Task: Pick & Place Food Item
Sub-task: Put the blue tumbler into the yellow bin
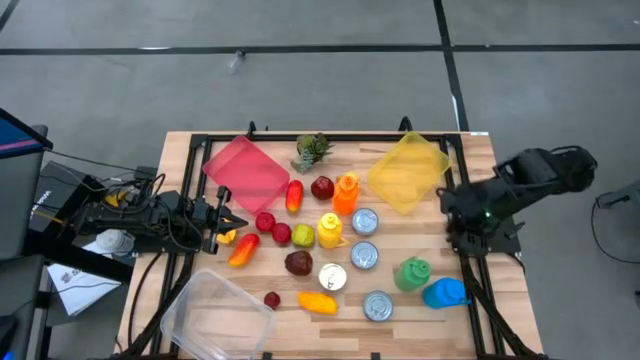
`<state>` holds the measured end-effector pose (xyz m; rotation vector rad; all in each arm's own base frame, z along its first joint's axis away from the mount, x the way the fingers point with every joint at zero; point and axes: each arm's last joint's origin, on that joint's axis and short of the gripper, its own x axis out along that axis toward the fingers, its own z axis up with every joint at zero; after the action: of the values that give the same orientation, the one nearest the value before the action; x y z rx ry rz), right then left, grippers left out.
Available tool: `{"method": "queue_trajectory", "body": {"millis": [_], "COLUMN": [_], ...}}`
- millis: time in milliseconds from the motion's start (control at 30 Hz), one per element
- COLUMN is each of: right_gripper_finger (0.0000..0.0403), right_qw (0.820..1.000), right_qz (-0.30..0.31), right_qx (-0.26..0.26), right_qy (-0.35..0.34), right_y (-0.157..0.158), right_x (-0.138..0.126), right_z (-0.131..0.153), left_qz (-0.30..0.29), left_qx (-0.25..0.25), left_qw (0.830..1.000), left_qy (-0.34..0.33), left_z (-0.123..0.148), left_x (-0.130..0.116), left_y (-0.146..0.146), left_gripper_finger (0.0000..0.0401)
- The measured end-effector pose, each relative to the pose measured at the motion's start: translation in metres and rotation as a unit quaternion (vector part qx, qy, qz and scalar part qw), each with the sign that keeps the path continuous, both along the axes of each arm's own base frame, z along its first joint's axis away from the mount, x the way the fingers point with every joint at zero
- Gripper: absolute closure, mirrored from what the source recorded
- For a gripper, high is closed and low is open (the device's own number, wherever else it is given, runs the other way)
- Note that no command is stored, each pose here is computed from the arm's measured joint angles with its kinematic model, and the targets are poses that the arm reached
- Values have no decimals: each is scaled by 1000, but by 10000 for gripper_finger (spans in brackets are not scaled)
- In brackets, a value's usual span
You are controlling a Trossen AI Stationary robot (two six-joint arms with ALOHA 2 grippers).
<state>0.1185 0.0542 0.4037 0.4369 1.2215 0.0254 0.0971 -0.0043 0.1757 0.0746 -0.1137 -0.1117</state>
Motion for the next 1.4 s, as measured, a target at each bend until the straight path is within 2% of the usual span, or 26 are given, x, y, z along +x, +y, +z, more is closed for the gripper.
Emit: {"method": "queue_trajectory", "body": {"millis": [233,400,633,767,967,1267,1400], "right_gripper_finger": [275,251,195,167,161,161,161], "right_qw": [993,992,990,993,995,993,991], "right_qz": [-78,-87,-94,-58,22,24,23], "right_qx": [63,62,65,37,-30,-70,-86], "right_qy": [60,69,87,98,92,89,98], "right_y": [27,41,56,71,96,110,113], "right_x": [-18,-29,-36,-34,-25,-17,-15], "right_z": [0,-1,-3,-9,-22,-33,-47], "left_qz": [0,0,0,0,0,0,0], "left_qx": [0,0,-1,-1,0,0,0], "left_qw": [1000,1000,999,999,1000,1000,999], "left_qy": [0,-14,-45,-41,-21,24,35], "left_z": [0,3,9,8,5,-3,-4], "left_x": [0,0,-1,-1,2,9,11], "left_y": [0,0,0,0,0,0,0], "left_gripper_finger": [401,401,401,401,401,401,401]}}
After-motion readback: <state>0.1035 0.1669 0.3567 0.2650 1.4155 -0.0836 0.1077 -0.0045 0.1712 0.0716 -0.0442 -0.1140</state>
